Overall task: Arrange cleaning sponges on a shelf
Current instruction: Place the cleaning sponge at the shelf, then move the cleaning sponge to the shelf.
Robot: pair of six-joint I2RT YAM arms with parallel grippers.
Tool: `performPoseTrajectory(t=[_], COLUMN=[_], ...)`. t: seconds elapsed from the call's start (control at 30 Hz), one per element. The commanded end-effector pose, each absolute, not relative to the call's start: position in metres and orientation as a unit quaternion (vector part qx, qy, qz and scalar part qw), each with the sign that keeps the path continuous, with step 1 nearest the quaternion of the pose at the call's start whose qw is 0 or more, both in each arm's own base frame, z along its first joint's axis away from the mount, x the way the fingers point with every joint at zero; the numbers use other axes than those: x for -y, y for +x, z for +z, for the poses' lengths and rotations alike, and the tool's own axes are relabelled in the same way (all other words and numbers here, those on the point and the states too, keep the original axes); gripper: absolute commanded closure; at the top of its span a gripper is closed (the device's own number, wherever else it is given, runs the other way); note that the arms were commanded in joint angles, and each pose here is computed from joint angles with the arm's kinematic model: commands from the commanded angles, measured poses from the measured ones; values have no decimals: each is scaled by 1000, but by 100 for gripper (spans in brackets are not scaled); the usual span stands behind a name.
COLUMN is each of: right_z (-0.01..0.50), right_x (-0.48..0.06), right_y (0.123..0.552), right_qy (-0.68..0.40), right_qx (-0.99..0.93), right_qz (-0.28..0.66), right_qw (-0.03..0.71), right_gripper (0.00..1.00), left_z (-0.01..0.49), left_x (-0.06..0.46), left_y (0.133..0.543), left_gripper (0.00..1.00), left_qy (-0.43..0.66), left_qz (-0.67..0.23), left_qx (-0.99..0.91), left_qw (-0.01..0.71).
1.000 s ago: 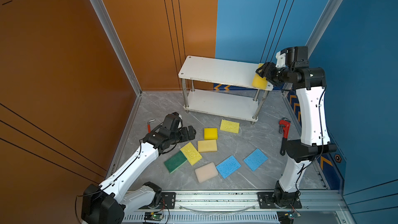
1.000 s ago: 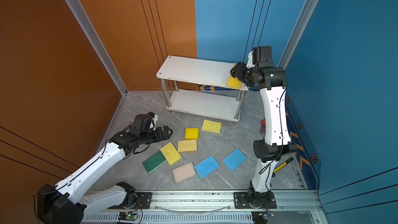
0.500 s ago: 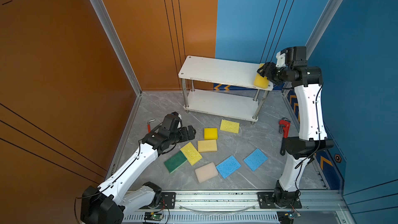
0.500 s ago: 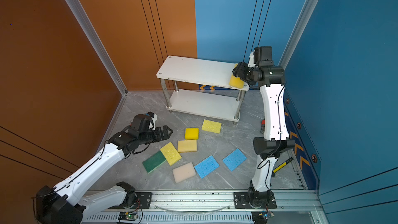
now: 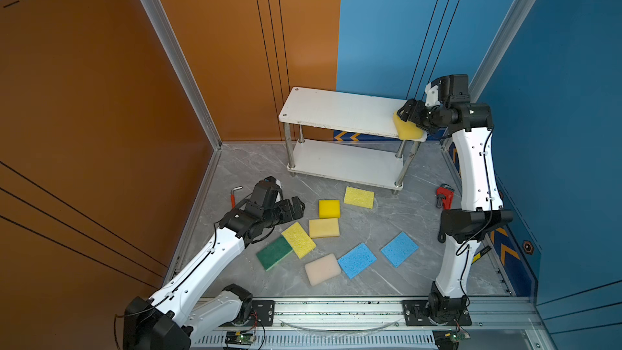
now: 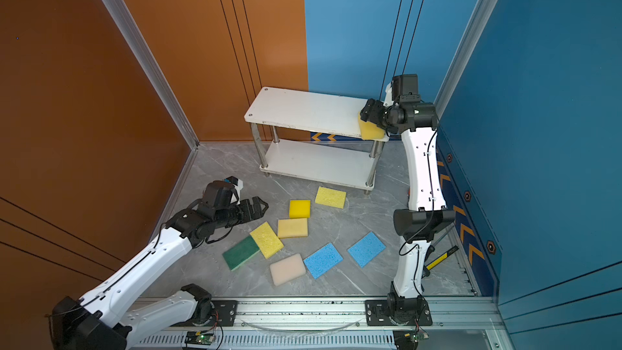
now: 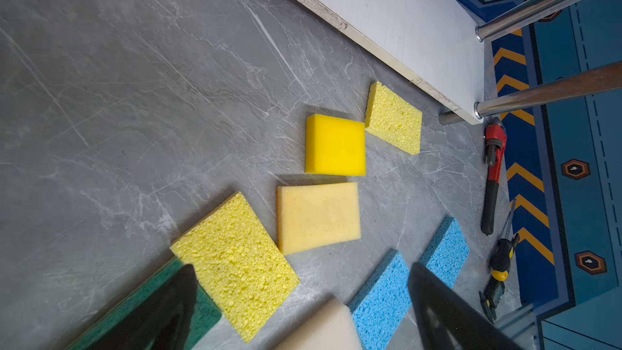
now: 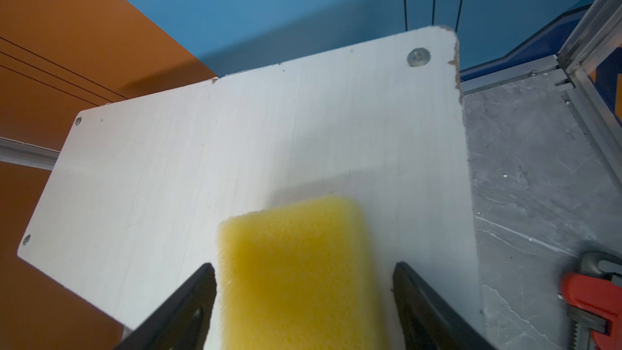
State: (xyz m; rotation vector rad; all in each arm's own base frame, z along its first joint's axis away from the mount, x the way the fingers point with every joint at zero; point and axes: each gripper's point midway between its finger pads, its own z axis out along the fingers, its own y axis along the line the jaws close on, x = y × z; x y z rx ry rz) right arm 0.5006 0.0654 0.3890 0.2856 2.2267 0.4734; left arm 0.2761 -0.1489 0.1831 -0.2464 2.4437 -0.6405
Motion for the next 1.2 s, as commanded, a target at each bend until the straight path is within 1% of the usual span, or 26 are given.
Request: performPoseTrajectory(t=[0.0,0.23,0.37,0.47,0.57,0.67,0.73,0.83,0.9,0.97,1.1,1.17], right_z=[394,398,399,401,428,466,488,503,496,484,470,470], right_x=[-58,-58,-71,-72,-60,-50,-55,-78,-101,-114,-129,-134], right_y=[503,502,498,490,477,462,449,431,418,407,395,398], right_qy=[115,114,93,82,72,77,68,50,49,62,94,110], right_qx=[-882,-880,-883,-887,-872,-845,-829,-820,-825,-832,-837,-832], right_qz=[162,153,150,121,71,70,92,184,284,339,414,437], right_qw=[427,435,436,439,478,525,547,540,487,434,347,325], right_gripper=[11,8,7,6,6,6,6,7,8,9,8,8], left_z=[180,178,179,179,182,182,180,180,181,181,179,179], left_x=[145,145,144,142,140,139,140,143,145,145,147,148], left_y=[271,274,274,273,273,274,275,277,278,279,277,277], left_gripper=[2,2,2,2,2,2,2,2,2,2,2,2], left_qy=[-94,-88,-87,-88,-88,-87,-87,-83,-79,-78,-75,-73], left_qz=[-230,-228,-228,-228,-228,-229,-230,-232,-233,-233,-234,-235], left_qx=[-921,-924,-923,-923,-922,-922,-923,-925,-925,-925,-926,-926], left_qw=[299,295,296,297,300,299,295,289,289,290,285,285])
